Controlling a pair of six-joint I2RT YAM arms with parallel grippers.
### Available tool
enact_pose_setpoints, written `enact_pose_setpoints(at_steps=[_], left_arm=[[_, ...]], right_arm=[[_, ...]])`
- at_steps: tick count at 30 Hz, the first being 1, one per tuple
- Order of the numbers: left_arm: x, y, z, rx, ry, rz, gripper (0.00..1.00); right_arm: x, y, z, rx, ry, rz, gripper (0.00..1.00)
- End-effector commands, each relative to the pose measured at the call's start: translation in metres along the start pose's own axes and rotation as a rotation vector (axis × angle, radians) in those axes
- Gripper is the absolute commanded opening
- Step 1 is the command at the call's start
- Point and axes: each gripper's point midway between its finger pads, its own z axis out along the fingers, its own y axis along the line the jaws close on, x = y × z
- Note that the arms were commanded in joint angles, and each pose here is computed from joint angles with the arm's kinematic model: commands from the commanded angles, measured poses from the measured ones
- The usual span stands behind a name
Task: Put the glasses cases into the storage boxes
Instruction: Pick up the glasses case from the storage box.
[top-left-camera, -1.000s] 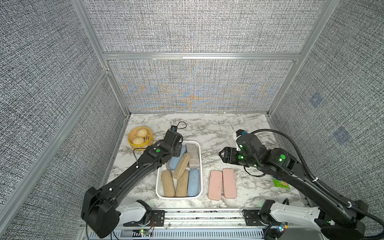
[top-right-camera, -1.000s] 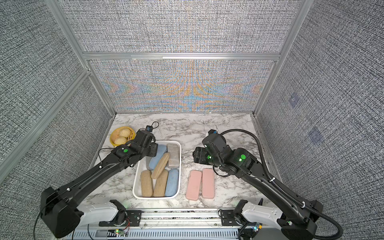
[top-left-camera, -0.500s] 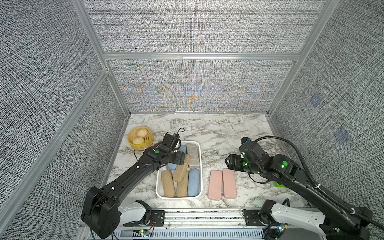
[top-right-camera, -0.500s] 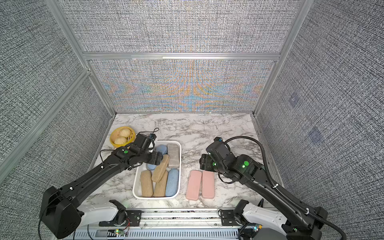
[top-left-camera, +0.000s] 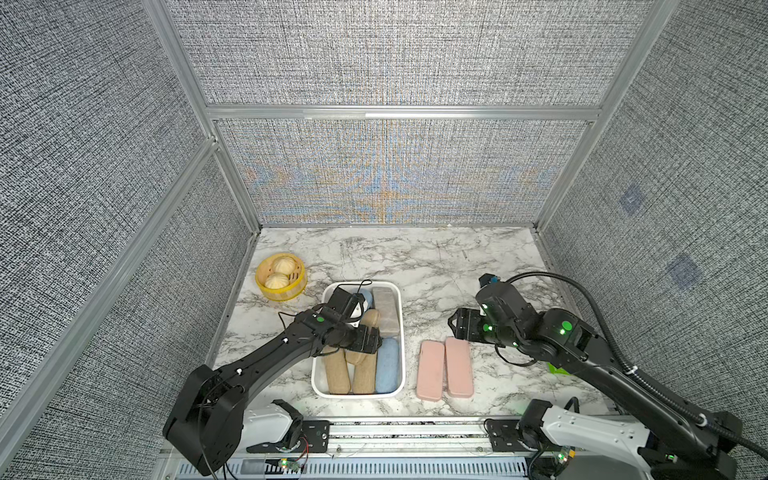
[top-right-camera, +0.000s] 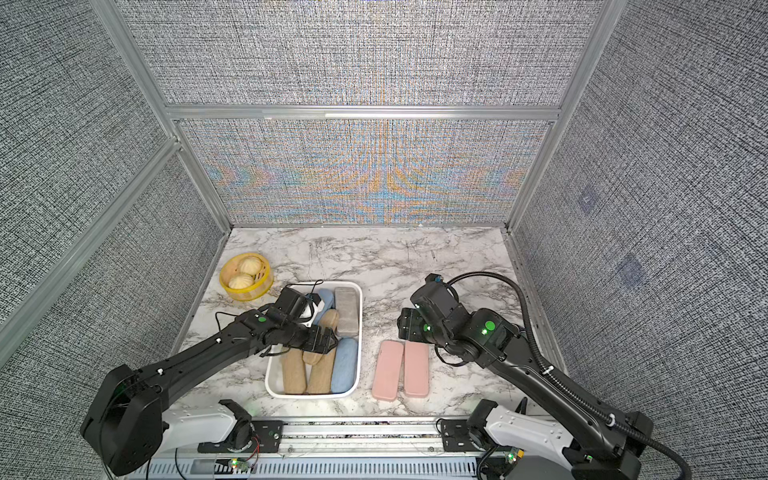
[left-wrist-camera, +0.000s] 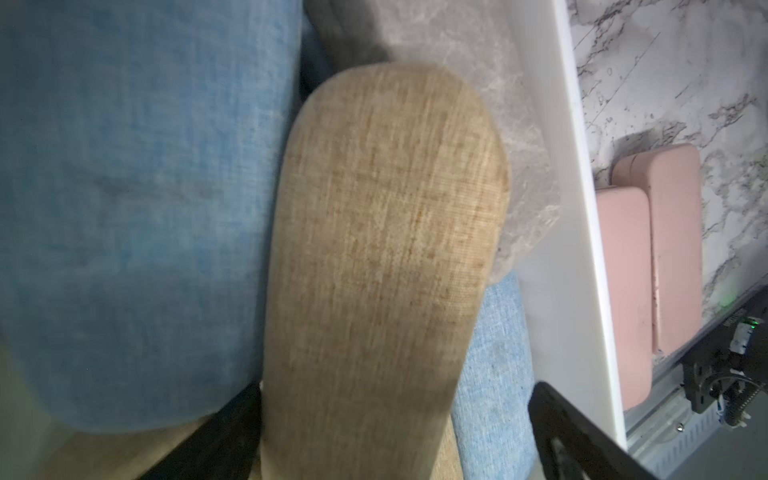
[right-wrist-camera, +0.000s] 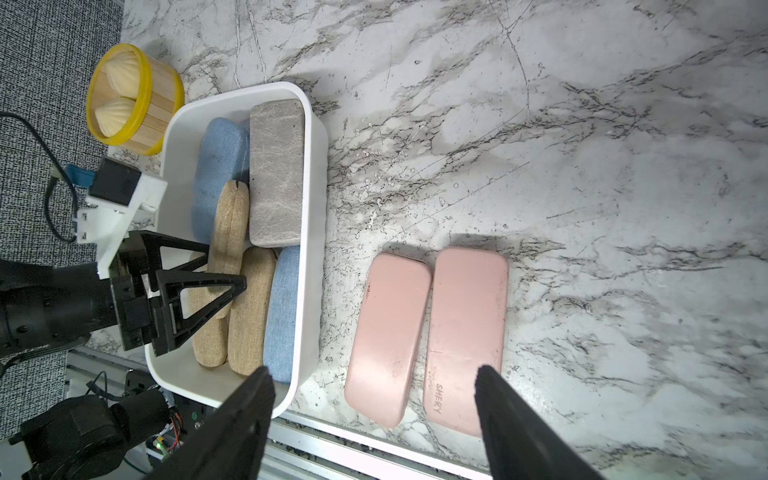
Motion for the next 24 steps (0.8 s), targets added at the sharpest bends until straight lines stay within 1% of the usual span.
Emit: enact_pose_setpoints(at_steps=[1,2,4,5,6,10,14,17,19,20,22,24], left_arm=[[-0.001,-0.003,0.003,0.022,-0.004,-0.009,0.95],[-0.001,-0.002,0.005,0.021,0.0,-0.007,0.89],[-0.002,0.0,0.006,0.006,0.004,-0.007,0.69],[-0.001,0.002,0.007,-0.005,0.009,-0.009,0.63],[-0.002,0.002,0.007,-0.01,0.013,-0.009,0.6],[-0.003,-0.001,0.004,0.001,0.01,-0.01,0.52],[-0.006,-0.006,-0.006,0.002,0.003,-0.014,0.48],[-0.011,-0.019,-0.026,0.019,-0.034,0.001,0.45],[-0.016,-0.022,-0.045,0.007,-0.069,-0.001,0.44],[-0.018,-0.02,-0.053,-0.016,-0.083,0.0,0.45],[-0.024,0.001,-0.073,-0.157,-0.132,-0.017,0.44],[-0.03,0.023,-0.09,-0.297,-0.165,0.012,0.43]], right_arm=[[-0.001,0.0,0.0,-0.004,-0.007,0.001,0.78],[-0.001,0.001,0.0,-0.006,-0.007,0.001,0.78],[-0.001,0.001,0.001,-0.003,-0.006,0.0,0.78],[-0.001,0.001,0.001,0.0,-0.006,-0.001,0.78],[-0.002,0.0,0.002,0.003,-0.007,0.0,0.78],[-0.003,0.002,0.001,0.009,0.0,-0.006,0.77],[-0.005,0.001,-0.002,0.011,-0.008,-0.004,0.77],[-0.006,0.0,-0.006,0.014,-0.017,-0.007,0.77],[-0.008,-0.002,-0.009,0.016,-0.03,-0.007,0.77],[-0.009,-0.002,-0.01,0.015,-0.035,-0.005,0.77],[-0.011,-0.001,-0.012,0.007,-0.038,-0.006,0.77],[-0.012,0.0,-0.013,0.002,-0.041,-0.009,0.77]])
